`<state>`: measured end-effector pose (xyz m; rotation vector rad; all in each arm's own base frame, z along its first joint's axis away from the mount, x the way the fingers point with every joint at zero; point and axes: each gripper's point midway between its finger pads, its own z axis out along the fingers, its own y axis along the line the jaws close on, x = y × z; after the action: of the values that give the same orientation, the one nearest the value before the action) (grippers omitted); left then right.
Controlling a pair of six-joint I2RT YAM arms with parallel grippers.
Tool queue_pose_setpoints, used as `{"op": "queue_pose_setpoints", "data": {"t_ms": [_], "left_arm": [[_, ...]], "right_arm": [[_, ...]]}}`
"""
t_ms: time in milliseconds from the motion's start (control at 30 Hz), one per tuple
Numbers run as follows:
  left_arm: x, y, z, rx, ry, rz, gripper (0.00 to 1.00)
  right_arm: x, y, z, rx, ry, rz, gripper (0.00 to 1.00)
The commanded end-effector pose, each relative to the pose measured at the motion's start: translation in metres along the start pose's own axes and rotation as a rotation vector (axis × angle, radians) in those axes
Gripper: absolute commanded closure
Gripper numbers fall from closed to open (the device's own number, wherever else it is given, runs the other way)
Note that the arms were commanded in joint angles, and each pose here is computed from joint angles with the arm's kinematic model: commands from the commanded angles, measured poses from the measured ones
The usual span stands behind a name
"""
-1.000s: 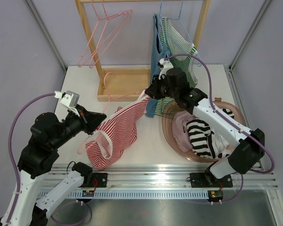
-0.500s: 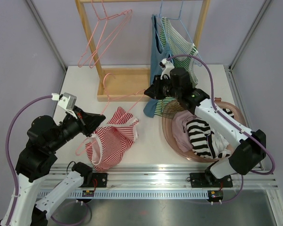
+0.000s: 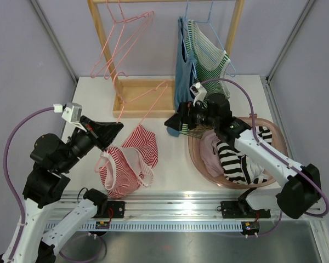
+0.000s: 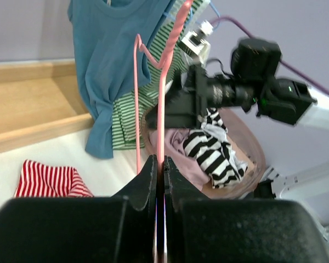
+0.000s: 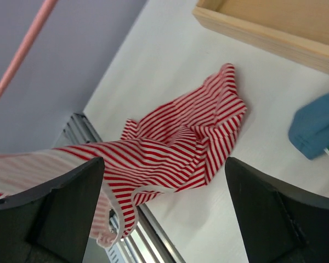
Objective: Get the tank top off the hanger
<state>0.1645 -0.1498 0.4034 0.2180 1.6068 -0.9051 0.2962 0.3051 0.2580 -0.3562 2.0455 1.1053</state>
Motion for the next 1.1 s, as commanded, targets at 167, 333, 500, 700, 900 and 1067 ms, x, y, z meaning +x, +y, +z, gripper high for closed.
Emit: {"op": "queue_pose_setpoints", "data": {"t_ms": [167, 333, 500, 700, 900, 1067], "left_arm": [[-0.053, -0.017, 0.033, 0.097, -0.209, -0.014, 1.0], [-0.083, -0.035, 0.05, 0.241, -0.404, 0.056, 1.0], [-0.092, -0.022, 0.075, 0.182, -0.582, 0.155, 1.0], [-0.084, 0.01, 0.093, 0.02, -0.679, 0.248, 1.0], [-0.071, 0.051, 0.118, -0.186, -0.573, 0.143, 1.0], [-0.083, 0.058, 0.136, -0.299, -0.449, 0.126, 1.0]], "right_arm": [[-0.017, 0.08, -0.05, -0.371, -0.121, -0.157, 0.01], [-0.01, 0.085, -0.056, -0.394, -0.092, -0.169, 0.01], [0.009, 0.089, -0.051, -0.382, -0.038, -0.18, 0.01], [0.054, 0.088, -0.028, -0.235, 0.045, -0.244, 0.01], [0.091, 0.078, 0.001, -0.141, 0.093, -0.28, 0.0], [0.135, 0.058, 0.031, 0.011, 0.188, -0.305, 0.01]]}}
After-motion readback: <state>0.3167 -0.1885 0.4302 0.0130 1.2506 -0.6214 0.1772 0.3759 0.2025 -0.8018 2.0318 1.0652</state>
